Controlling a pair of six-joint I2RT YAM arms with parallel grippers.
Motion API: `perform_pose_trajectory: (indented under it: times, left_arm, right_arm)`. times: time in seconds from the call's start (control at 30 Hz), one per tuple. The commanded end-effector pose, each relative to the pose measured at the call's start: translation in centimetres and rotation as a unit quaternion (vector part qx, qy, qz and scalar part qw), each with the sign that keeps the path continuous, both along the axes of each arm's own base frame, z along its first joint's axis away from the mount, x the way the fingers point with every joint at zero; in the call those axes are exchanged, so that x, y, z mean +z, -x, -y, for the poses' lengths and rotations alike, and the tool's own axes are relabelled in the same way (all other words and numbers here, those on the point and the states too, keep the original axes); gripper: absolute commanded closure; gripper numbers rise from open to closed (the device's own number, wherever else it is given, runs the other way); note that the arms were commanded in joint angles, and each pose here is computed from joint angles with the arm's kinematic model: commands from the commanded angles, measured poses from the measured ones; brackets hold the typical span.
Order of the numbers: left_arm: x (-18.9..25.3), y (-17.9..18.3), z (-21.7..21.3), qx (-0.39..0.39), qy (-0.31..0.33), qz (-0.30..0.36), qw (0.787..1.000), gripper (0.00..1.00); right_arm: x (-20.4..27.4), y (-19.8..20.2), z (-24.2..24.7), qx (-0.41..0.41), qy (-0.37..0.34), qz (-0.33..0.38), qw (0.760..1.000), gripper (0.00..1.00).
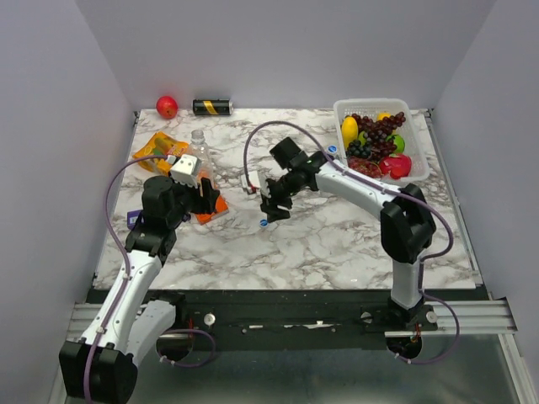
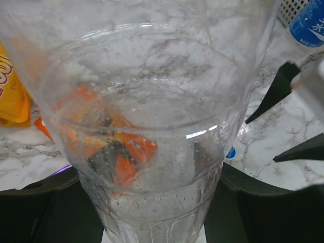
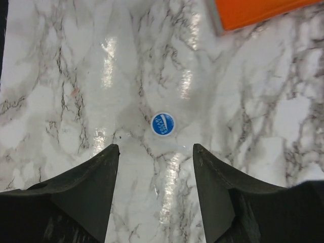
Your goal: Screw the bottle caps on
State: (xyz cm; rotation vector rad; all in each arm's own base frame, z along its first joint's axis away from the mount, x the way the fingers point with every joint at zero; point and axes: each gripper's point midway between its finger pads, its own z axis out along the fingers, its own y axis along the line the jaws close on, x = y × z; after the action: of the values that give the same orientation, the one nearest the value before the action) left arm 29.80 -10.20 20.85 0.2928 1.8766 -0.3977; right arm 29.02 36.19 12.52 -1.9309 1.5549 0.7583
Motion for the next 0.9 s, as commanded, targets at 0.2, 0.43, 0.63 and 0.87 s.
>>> perform_pose_trajectory:
  times: [0.2,0.43,0.63,0.87]
  left_arm:
    - [0.9,1.0,-1.2,0.021,0.015,0.005,1.000,1.00]
    - [0.8,0.9,-1.1,0.020,0.020,0.005,1.000,1.00]
    - [0.4,1.0,-1.0,0.017,0.021,0.002,1.000,1.00]
    - [0.1,1.1,-1.1,0.018,0.020,-0.002,1.000,1.00]
  right_arm:
    - [-6.3,-0.9,-0.7,0.038,0.100,0.046,0.993,0.33]
    - [-8.2,-0.3,-1.7,0.048,0.115,0.046,0.991,0.33]
    - [-9.0,0.4,-2.4,0.053,0.120,0.042,0.990,0.33]
    - [-9.7,-0.1,-2.4,0.043,0.131,0.045,0.989,0.39]
